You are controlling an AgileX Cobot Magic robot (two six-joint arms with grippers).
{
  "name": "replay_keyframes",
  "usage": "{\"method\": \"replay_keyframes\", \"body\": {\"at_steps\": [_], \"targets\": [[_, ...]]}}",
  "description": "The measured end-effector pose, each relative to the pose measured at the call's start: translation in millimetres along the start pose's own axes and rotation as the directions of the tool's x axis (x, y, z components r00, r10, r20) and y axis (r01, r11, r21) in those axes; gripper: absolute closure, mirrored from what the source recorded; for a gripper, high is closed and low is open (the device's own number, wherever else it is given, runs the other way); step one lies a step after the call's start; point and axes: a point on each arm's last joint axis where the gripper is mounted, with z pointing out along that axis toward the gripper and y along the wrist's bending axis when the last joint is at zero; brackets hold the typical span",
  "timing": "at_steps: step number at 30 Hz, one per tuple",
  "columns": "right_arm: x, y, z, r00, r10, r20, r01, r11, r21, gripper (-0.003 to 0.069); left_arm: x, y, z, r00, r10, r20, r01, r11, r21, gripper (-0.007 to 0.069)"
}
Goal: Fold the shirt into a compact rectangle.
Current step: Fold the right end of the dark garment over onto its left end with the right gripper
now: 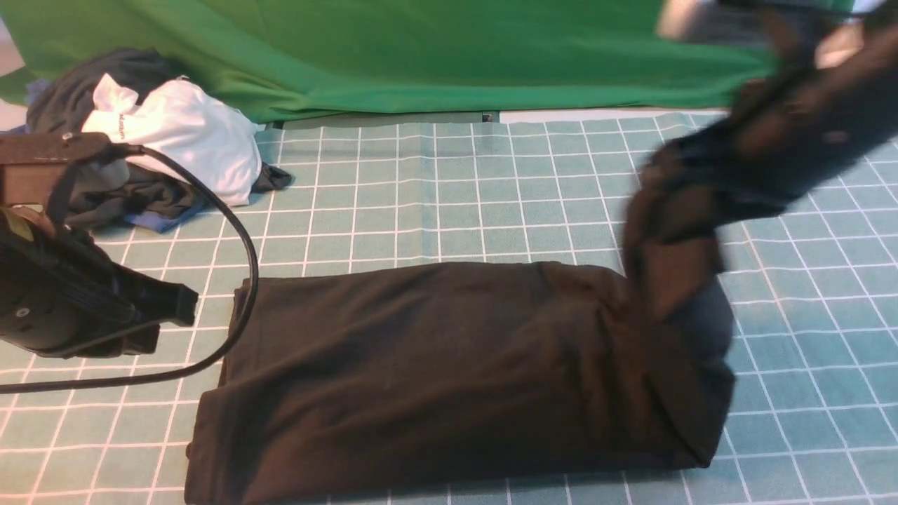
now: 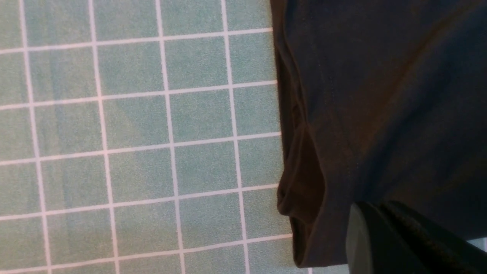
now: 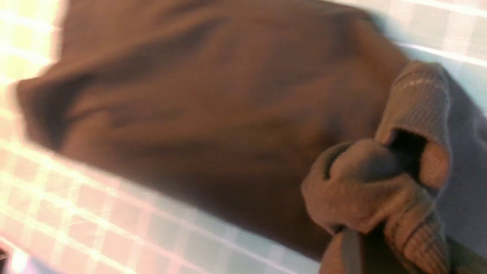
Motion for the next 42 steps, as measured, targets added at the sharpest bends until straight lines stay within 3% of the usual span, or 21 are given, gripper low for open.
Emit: {"method": "replay_keyframes", "body": {"at_steps": [13,25,30,32,34,35,36,38,42], "targets": [[-25,102,107,0.993,-0.076,-0.087,0.053,0.967,-0.251,0.062,0,-3,-2,1.0,0.004,0.01,-0.004,0.999,0.036,0.0614],[-26,151,182,0.99,-0.082,-0.115,0.04,0.943,-0.331,0.0607,2,1,-3,1.0,0.03,0.003,-0.03,0.999,-0.016,0.0614],[-24,162,199,0.992,-0.048,-0.115,0.003,0.932,-0.363,0.0508,4,6,-12,0.999,0.016,0.041,-0.014,0.998,-0.061,0.0614],[-24,167,202,0.993,-0.038,-0.108,-0.006,0.926,-0.378,0.0372,6,6,-18,0.998,0.02,0.063,-0.016,0.998,-0.068,0.0614],[-24,169,201,0.993,-0.031,-0.111,-0.015,0.921,-0.389,0.0283,6,6,-19,0.997,0.019,0.07,-0.014,0.998,-0.068,0.0614],[-24,169,201,0.993,-0.032,-0.111,-0.014,0.921,-0.388,0.0283,6,6,-19,0.997,0.019,0.07,-0.014,0.998,-0.068,0.0614],[-24,170,198,0.993,-0.036,-0.109,-0.01,0.919,-0.395,0.0223,7,6,-20,0.998,0.018,0.068,-0.013,0.998,-0.069,0.0614],[-25,169,190,0.992,-0.083,-0.098,0.036,0.913,-0.405,0.0183,7,6,-20,0.998,0.017,0.061,-0.013,0.998,-0.069,0.0614],[-36,155,157,0.981,-0.188,-0.051,0.151,0.901,-0.406,0.0205,9,7,-20,0.999,0.012,0.05,-0.008,0.998,-0.07,0.0614]]}}
